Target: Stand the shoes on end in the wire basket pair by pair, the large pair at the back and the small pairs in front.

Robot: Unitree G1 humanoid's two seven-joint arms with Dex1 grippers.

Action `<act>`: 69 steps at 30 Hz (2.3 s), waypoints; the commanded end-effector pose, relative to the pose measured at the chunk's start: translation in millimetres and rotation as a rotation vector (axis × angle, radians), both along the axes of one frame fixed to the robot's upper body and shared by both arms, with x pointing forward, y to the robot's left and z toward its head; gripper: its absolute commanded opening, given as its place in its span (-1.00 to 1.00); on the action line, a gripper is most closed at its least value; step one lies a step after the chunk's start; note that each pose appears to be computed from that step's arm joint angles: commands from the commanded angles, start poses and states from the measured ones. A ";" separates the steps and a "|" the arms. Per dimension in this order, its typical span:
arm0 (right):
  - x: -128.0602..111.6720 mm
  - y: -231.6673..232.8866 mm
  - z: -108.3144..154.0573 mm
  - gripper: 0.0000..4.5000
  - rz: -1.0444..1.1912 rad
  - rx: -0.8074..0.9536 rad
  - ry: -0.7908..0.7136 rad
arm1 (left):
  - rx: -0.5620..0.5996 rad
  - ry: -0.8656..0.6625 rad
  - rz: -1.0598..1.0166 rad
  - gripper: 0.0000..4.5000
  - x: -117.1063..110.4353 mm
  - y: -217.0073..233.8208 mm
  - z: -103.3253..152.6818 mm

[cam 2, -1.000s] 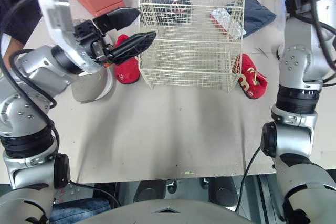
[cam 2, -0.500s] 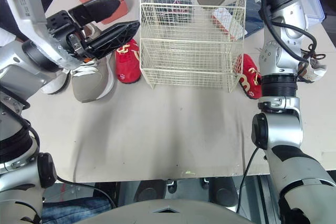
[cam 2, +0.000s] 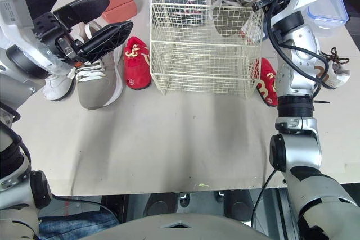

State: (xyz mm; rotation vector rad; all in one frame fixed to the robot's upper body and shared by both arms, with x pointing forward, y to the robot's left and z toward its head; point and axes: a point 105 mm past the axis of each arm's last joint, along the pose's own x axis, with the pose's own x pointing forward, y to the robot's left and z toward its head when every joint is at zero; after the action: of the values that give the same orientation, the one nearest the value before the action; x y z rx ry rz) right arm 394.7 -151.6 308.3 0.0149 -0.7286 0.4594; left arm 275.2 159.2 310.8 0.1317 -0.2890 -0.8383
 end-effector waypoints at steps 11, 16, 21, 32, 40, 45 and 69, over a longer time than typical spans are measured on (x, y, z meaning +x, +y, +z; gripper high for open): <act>0.1 -15.0 -7.1 -1.00 -0.050 0.079 0.057 | 0.026 -0.046 -0.007 0.99 -2.2 -0.5 4.3; 0.6 -18.2 -6.8 -0.12 -0.059 0.091 0.057 | 0.027 -0.071 -0.001 1.00 -2.0 -0.4 8.0; -2.0 -19.9 -2.3 0.97 -0.063 0.090 0.041 | 0.019 -0.078 -0.011 1.00 -2.4 -2.5 9.8; -49.0 -13.8 5.3 0.99 0.144 -0.066 0.021 | -0.001 -0.063 0.086 1.00 6.1 22.2 4.1; -103.6 49.6 -31.9 0.99 0.484 -0.345 0.201 | -0.015 0.053 0.415 1.00 44.9 97.8 -9.0; -113.0 65.5 -39.6 0.99 0.533 -0.392 0.222 | 0.010 0.212 0.591 1.00 66.7 144.0 -26.2; -110.5 75.8 -52.0 0.99 0.520 -0.380 0.208 | 0.227 0.804 0.592 1.00 97.0 197.4 -82.9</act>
State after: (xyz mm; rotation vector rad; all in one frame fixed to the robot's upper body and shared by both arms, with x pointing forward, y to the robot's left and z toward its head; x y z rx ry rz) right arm 290.2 -77.3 250.3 -0.0909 -0.3706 1.0638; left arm 372.2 354.6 220.5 0.0412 0.5819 -0.2784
